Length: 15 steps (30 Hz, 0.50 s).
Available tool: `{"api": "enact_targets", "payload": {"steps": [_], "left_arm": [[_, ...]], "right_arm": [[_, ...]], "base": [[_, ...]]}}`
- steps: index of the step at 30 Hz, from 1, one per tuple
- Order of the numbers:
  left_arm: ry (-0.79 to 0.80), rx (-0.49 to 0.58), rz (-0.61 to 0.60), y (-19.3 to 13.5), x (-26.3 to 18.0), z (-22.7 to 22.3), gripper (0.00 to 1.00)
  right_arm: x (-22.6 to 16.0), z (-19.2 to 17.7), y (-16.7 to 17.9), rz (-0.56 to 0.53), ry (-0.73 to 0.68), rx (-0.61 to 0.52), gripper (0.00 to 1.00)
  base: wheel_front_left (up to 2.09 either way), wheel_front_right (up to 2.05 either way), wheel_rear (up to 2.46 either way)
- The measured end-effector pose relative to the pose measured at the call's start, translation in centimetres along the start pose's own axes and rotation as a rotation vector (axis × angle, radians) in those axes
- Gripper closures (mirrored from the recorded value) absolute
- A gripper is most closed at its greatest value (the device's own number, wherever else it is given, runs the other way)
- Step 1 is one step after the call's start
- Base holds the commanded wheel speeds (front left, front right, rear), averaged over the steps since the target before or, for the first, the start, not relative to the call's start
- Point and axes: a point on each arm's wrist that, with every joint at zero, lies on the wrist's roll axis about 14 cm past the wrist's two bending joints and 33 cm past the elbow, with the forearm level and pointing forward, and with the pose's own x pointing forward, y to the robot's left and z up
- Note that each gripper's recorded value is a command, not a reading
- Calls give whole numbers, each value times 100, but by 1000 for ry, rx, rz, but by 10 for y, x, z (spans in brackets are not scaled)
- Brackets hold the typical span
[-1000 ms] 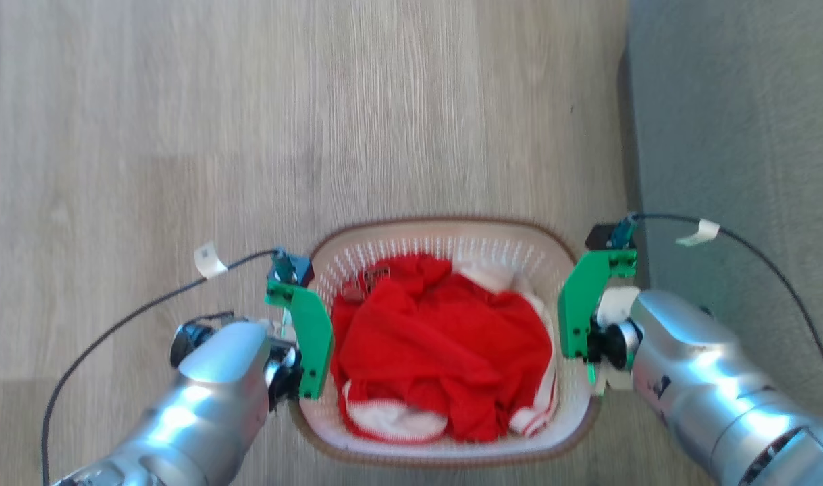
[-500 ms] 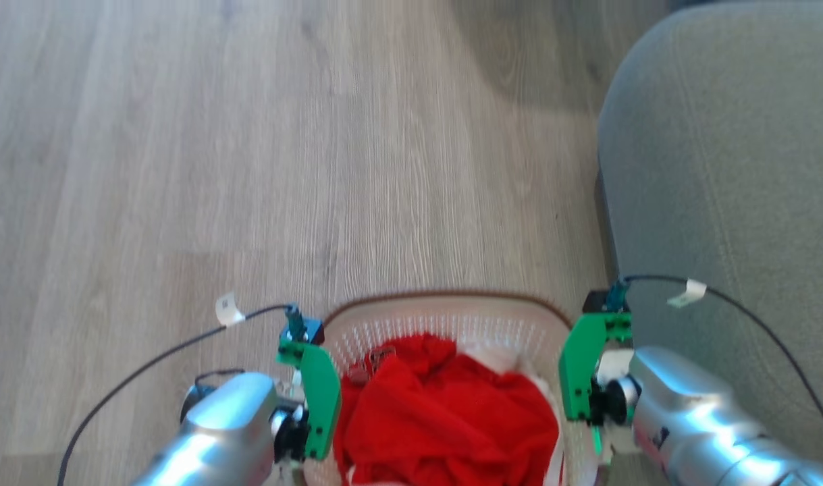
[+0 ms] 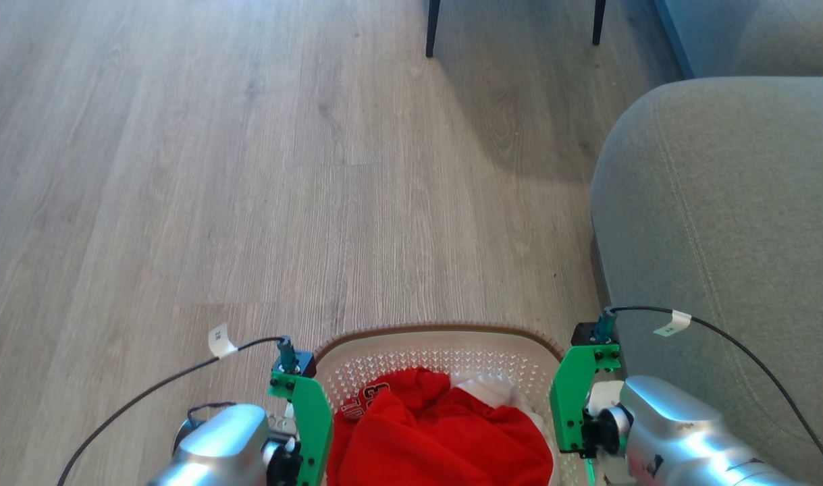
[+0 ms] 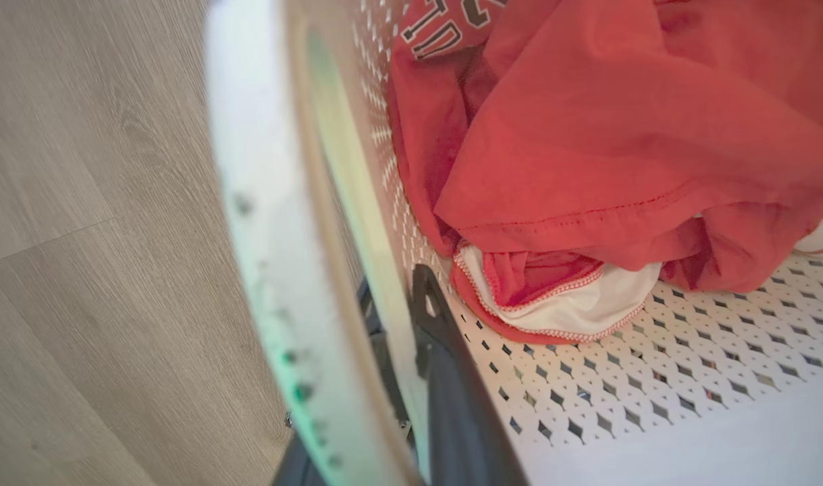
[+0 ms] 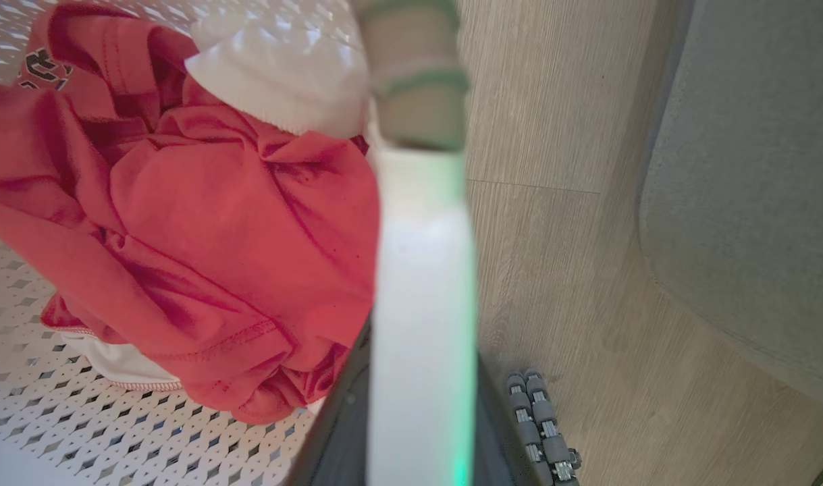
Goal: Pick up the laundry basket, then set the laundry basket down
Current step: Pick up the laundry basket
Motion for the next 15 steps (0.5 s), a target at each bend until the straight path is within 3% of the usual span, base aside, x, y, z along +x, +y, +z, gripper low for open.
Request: {"api": "enact_targets", "payload": {"steps": [15], "left_arm": [[-7, -30, 3, 3, -3, -4, 100]], "right_arm": [[0, 1, 7, 8, -4, -25, 100]], "base": [[0, 0, 0]]}}
